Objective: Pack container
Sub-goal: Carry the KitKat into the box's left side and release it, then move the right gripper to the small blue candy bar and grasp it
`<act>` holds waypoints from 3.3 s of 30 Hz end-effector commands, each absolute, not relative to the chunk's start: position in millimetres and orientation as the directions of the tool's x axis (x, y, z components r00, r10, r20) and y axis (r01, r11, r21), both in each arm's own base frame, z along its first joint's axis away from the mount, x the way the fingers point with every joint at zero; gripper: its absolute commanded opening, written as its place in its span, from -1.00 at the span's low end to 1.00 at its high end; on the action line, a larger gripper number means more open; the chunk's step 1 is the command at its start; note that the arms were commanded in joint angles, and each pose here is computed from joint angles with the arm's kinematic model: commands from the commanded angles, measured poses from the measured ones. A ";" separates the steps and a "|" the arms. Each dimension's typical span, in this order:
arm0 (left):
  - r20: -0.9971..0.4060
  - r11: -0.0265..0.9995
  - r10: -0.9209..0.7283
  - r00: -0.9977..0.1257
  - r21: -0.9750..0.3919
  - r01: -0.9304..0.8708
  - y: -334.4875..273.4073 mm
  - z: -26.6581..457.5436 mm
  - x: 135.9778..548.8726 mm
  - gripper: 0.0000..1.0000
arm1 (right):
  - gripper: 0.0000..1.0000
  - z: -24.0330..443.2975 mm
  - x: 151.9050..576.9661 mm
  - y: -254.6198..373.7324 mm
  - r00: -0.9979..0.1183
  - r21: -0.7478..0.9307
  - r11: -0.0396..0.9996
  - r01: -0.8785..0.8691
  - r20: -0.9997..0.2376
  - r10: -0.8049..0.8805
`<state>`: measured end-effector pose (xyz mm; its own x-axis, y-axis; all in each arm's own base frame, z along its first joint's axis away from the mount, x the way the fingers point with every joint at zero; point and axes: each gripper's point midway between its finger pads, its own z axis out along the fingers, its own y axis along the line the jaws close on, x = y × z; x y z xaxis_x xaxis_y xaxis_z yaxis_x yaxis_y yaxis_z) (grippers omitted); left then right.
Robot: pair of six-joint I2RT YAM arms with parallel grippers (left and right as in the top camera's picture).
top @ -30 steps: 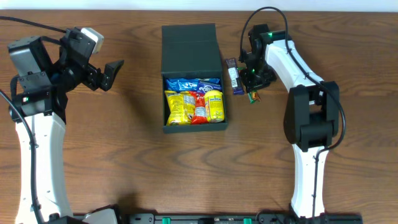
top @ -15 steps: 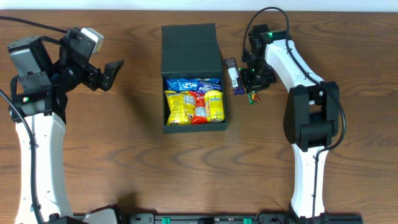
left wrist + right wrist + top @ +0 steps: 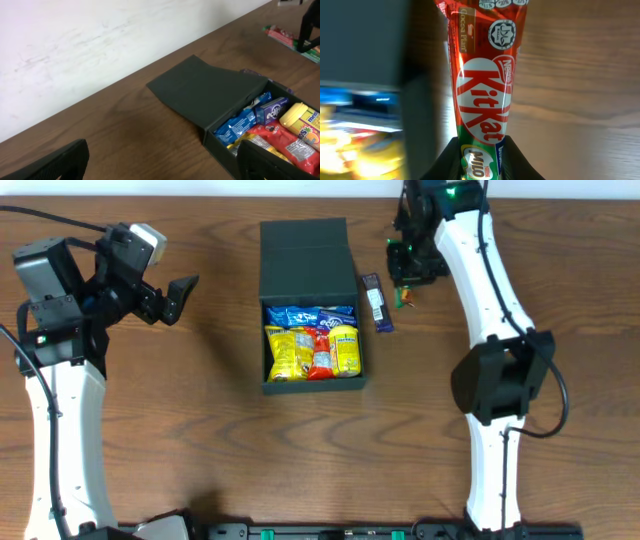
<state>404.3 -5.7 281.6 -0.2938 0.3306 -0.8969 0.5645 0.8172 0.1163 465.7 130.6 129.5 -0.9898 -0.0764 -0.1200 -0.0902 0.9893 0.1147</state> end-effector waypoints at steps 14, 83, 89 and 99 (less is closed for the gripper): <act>-0.899 0.816 0.337 -0.280 0.130 0.563 -5.6 284.4 407.5 0.90 | -0.97 141.7 377.3 291.3 -0.988 0.259 0.954 -0.151 -0.013 -0.153; -0.897 0.814 0.340 -0.284 0.130 0.566 -5.8 282.9 406.6 0.90 | 0.53 176.5 404.9 284.0 -0.954 0.212 0.965 -0.155 -0.286 -0.090; -0.898 0.812 0.338 -0.282 0.127 0.569 -6.6 283.3 406.3 0.90 | 0.47 199.6 448.2 196.6 -0.906 -0.001 1.000 -0.029 -0.422 -0.027; -0.895 0.810 0.316 -0.314 0.082 0.581 -10.4 278.3 401.1 0.91 | 0.25 116.2 480.7 132.4 -0.965 -0.068 0.998 -0.018 -0.259 -0.035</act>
